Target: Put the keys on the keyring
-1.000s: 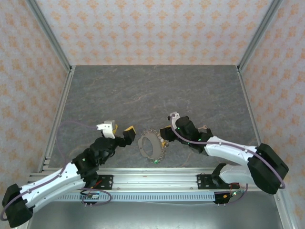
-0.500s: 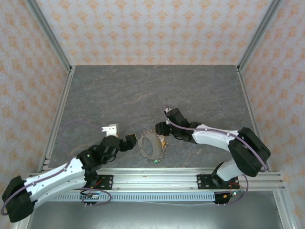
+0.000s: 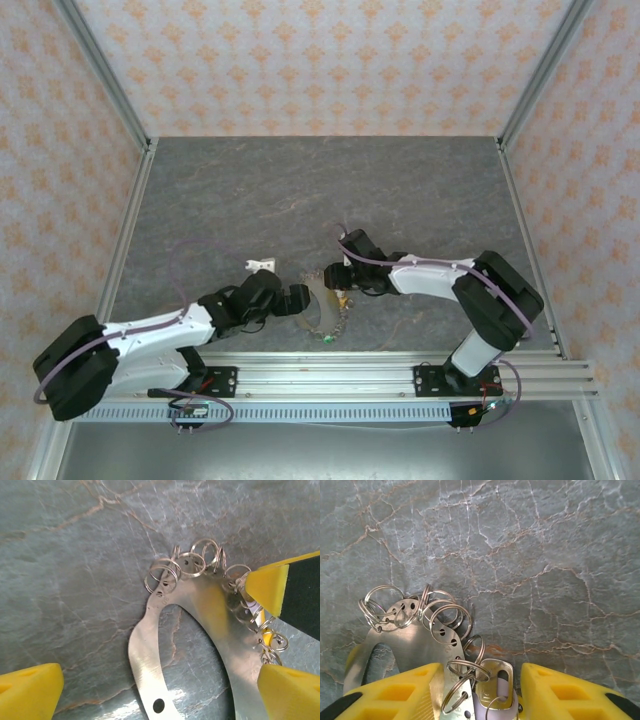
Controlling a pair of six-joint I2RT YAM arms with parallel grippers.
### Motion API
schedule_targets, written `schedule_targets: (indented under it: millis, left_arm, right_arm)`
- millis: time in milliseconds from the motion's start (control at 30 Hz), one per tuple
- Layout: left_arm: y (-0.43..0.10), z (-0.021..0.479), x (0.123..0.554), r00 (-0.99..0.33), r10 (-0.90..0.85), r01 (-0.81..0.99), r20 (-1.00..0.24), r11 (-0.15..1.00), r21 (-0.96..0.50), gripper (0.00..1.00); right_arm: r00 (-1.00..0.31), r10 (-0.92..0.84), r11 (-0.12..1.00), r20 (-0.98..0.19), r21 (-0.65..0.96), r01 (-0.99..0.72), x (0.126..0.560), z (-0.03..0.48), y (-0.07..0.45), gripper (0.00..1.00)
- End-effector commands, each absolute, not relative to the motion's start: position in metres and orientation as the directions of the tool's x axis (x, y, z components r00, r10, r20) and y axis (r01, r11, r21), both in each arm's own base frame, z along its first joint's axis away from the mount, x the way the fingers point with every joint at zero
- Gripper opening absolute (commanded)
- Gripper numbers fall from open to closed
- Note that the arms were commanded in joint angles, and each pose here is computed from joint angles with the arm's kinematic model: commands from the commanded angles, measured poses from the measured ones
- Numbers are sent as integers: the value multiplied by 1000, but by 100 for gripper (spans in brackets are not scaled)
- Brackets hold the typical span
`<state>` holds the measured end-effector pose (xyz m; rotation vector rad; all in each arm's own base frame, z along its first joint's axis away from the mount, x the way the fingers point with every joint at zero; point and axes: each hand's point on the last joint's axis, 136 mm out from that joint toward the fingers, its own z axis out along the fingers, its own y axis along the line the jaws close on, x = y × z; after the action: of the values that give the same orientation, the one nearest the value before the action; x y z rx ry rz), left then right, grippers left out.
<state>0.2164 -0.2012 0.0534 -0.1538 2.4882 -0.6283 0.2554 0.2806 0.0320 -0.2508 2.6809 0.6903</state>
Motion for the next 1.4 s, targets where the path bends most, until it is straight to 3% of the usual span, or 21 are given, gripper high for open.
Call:
schedule_targets:
  millis: [0,167,333,500,667,1167,1367]
  left_arm:
    - [-224,63,222,-846,-267,30,-461,840,-542,95]
    - [-238,46,224,-874,-276,-5,-400,828,-560,79]
    - [-244,34,230,-886,-273,-31,-375,841,-541,77]
    - [-256,31,233,-895,-272,-28,-354,825,-564,62]
    - [-263,43,238,-893,-239,22,-381,823,-567,54]
    - [-273,49,246,-888,-220,57,-404,818,-572,50]
    - [-274,56,248,-876,-225,74,-427,811,-581,50]
  right_arm:
    - [-931,-89,864,-354,437,-249,255,30,283,44]
    - [-938,-99,858,-332,448,-249,250,25,283,40]
    - [-948,-100,841,-304,484,-244,242,21,281,37]
    - [-958,-88,813,-272,536,-227,235,19,280,31]
    - [-964,-79,764,-255,605,-223,230,24,280,30]
    - [-974,-40,628,-224,753,-199,231,46,285,27]
    - [-971,-61,595,-230,773,-221,228,52,289,31]
